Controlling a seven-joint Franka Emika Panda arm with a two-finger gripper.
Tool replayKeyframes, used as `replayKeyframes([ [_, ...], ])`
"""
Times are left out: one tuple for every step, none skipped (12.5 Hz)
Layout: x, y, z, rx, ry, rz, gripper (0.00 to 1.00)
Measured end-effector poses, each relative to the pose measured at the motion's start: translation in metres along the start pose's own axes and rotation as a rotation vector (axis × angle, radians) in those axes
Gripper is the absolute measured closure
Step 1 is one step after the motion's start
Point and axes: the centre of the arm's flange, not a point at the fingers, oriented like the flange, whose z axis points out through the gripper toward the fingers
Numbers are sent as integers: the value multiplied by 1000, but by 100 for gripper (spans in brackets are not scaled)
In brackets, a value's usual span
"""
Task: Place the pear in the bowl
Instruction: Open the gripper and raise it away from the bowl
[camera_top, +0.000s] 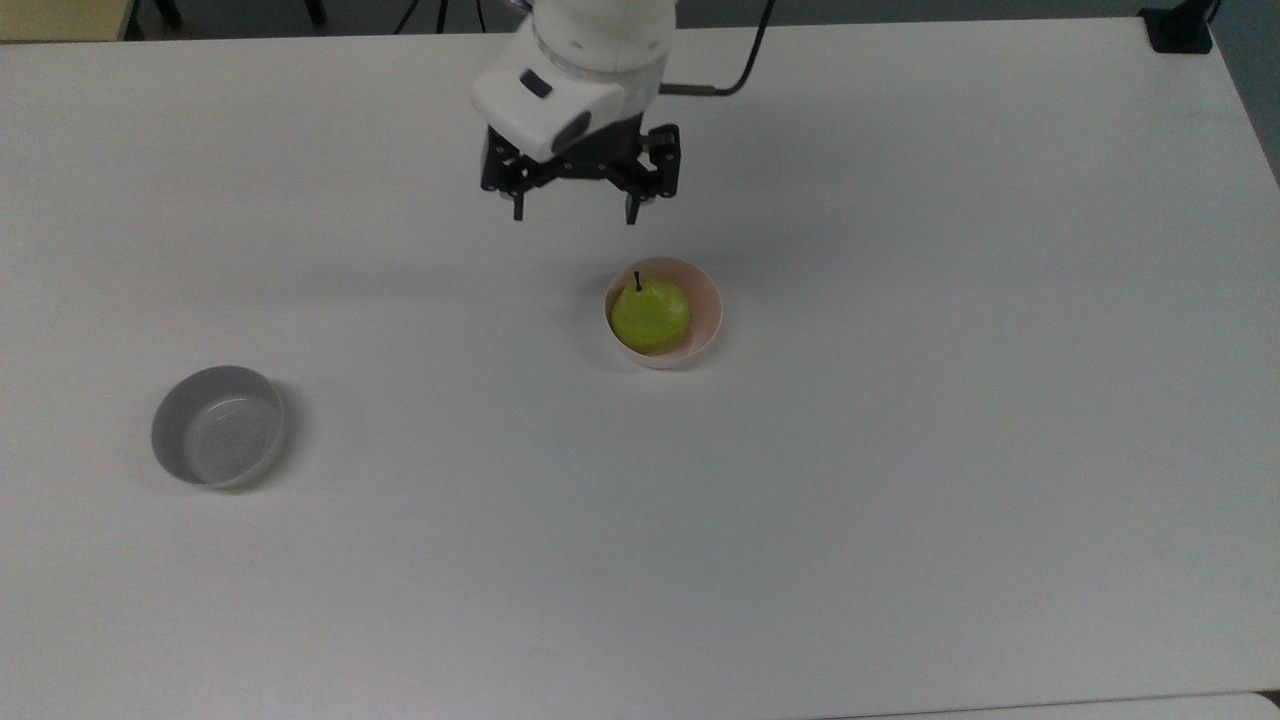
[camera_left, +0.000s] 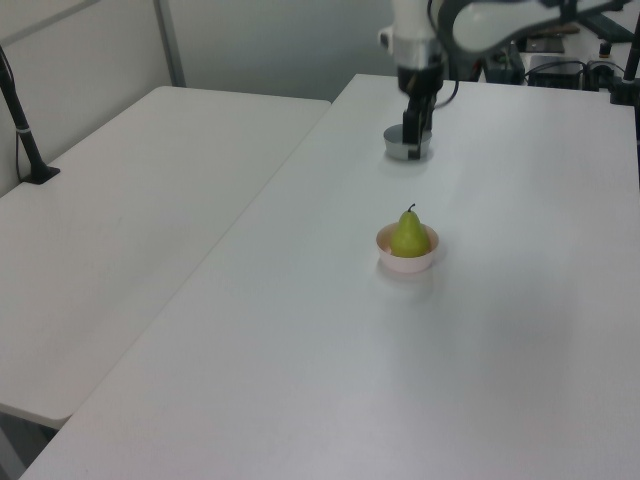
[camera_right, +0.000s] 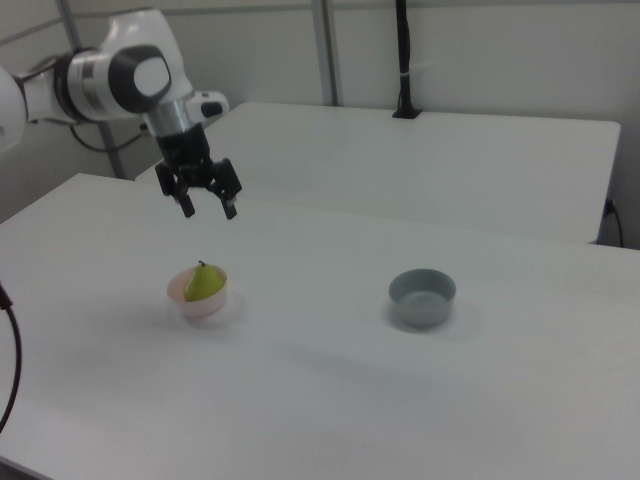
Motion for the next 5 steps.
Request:
replayKeyframes([
  [-9, 18, -20, 10, 3, 31, 0],
  [-17, 36, -39, 31, 18, 67, 0],
  [-26, 53, -54, 49, 28, 98, 0],
  [-33, 65, -63, 56, 27, 118, 0],
  [-38, 70, -67, 57, 17, 126, 0],
])
